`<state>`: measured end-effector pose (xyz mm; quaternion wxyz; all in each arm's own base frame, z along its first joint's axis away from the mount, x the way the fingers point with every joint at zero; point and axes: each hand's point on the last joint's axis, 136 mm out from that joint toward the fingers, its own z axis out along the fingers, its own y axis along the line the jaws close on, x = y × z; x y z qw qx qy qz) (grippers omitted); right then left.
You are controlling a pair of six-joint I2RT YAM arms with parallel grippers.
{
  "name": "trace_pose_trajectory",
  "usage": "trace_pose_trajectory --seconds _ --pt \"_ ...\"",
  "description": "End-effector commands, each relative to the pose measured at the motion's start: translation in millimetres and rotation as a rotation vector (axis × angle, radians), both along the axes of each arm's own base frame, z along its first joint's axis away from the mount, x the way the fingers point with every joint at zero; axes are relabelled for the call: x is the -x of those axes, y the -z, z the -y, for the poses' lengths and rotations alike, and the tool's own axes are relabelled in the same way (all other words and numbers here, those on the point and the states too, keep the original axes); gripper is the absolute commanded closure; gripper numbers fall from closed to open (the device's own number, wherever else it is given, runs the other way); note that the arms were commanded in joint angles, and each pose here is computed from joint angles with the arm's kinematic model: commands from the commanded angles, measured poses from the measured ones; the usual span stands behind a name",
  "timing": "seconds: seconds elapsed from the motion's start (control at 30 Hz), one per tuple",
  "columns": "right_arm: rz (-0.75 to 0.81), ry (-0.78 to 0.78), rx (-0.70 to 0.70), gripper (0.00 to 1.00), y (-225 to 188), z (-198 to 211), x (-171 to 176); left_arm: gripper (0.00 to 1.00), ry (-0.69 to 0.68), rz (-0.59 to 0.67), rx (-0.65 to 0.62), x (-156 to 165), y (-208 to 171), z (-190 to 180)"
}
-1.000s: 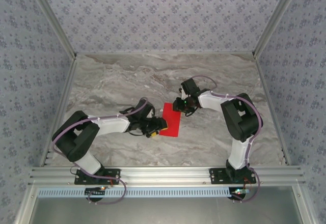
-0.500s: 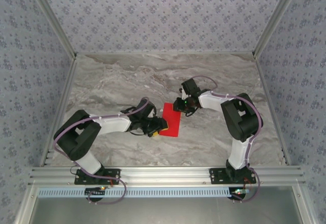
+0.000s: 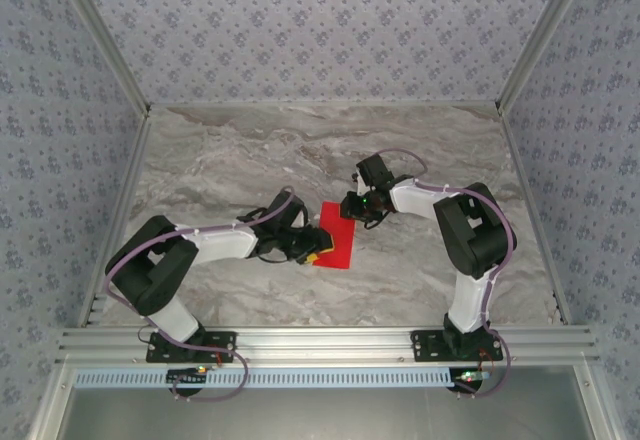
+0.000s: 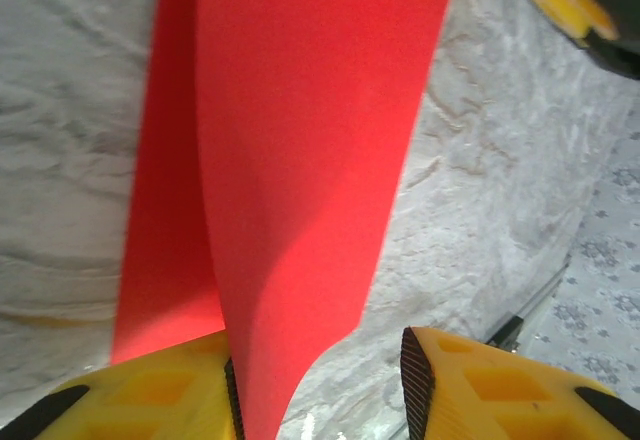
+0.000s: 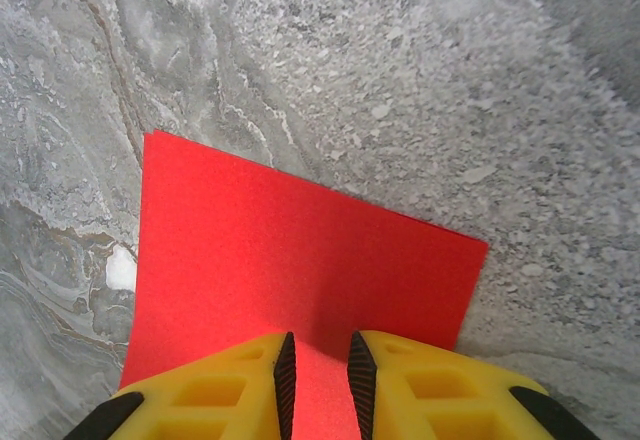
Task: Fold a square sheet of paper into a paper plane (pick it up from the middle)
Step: Fold the triangle a second time at the center of the table.
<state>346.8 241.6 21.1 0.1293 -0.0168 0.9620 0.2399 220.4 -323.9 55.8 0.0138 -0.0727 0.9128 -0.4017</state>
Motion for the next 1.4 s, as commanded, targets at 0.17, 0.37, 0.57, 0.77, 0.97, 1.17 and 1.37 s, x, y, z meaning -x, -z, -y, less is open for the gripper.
trace_pose_trajectory --seconds 0.17,0.37,0.57,0.77,0.97,1.17,1.37 --pt "-0.100 0.006 0.053 0.74 33 11 22 0.53 0.064 0.087 0.174 -13 -40 34" --pt "-0.114 0.007 -0.047 0.74 25 4 19 0.51 0.072 0.091 0.204 -19 -44 43" --pt "-0.129 0.014 -0.033 0.74 28 7 19 0.51 0.073 0.095 0.210 -15 -46 39" --pt "-0.134 0.021 -0.005 0.75 32 11 20 0.52 0.083 0.091 0.242 -5 -50 36" --pt "-0.133 0.025 0.004 0.75 31 13 19 0.56 0.087 0.099 0.250 -1 -52 32" --pt "-0.135 0.018 0.001 0.75 28 11 19 0.58 0.085 0.129 0.288 -7 -62 38" --pt "-0.137 0.011 -0.030 0.75 22 6 19 0.58 0.075 0.123 0.284 -18 -54 48"
